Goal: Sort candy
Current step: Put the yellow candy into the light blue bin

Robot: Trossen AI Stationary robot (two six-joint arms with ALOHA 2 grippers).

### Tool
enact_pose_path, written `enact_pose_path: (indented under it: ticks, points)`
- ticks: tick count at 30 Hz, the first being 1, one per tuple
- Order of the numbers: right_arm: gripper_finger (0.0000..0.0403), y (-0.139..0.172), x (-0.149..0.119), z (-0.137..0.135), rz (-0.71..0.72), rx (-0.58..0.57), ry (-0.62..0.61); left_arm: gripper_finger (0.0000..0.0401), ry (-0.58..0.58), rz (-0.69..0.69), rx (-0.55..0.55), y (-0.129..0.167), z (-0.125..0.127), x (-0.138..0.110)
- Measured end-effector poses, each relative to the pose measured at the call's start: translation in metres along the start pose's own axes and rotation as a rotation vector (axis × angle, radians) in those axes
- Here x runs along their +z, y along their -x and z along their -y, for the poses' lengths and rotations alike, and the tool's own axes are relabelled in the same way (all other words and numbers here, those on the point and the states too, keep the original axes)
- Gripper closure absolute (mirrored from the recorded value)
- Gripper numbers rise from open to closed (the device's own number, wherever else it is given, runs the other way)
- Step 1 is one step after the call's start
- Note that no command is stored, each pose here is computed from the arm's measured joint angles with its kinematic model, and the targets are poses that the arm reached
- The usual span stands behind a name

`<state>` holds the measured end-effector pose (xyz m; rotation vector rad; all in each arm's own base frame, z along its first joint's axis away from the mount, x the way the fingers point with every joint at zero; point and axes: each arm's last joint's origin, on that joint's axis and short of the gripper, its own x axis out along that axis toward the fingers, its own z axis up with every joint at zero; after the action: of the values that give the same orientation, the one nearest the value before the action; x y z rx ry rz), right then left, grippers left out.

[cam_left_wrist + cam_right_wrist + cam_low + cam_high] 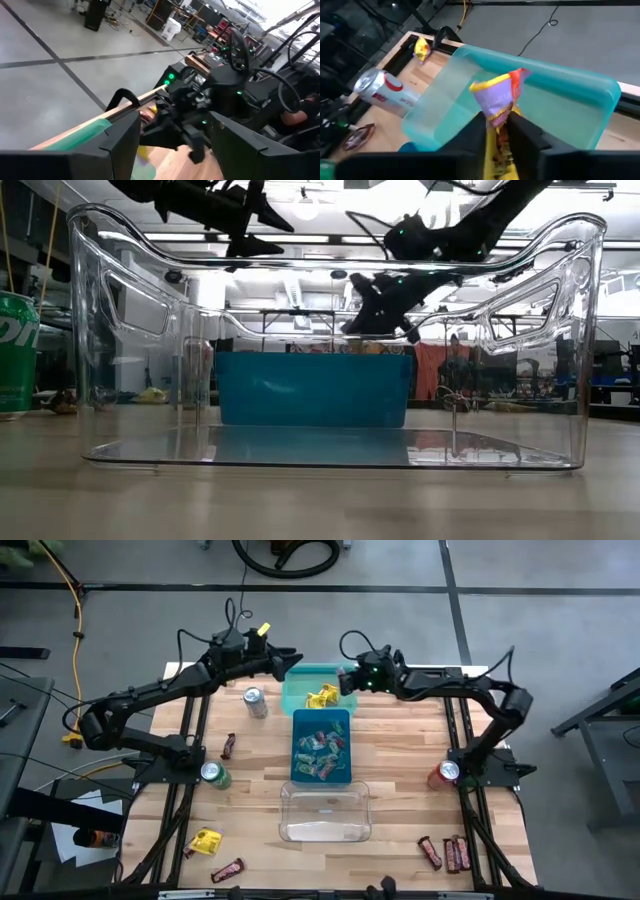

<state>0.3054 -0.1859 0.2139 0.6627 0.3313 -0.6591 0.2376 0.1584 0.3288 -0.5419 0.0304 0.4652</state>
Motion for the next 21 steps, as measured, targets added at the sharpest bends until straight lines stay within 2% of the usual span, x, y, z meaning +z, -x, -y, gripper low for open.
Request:
enact_pose_path:
  ticks: [7, 10, 13, 17, 19, 21]
  points:
    - [0.0187, -0.003, 0.014, -0.009, -0.066, -0.027, 0.065, 0.0185, 0.0, -0.003, -0.005, 0.0, 0.001, -0.001]
    - [0.0146, 0.001, 0.024, -0.014, -0.108, -0.004, 0.109, 0.0185, 0.0, -0.003, -0.005, 0.0, 0.001, -0.001]
    - [0.0126, 0.008, 0.04, -0.022, -0.142, 0.045, 0.155, 0.0185, 0.0, -0.003, -0.004, 0.0, 0.001, -0.001]
    - [0.0122, 0.021, 0.062, -0.035, -0.179, 0.079, 0.242, 0.0185, 0.025, -0.025, -0.019, 0.0, 0.002, -0.003]
    - [0.0121, 0.032, 0.071, -0.041, -0.192, 0.081, 0.298, 0.0185, 0.078, -0.092, -0.084, -0.001, 0.006, -0.008]
    - [0.0121, 0.044, 0.079, -0.045, -0.199, 0.081, 0.346, 0.0185, 0.133, -0.229, -0.23, 0.002, 0.017, -0.016]
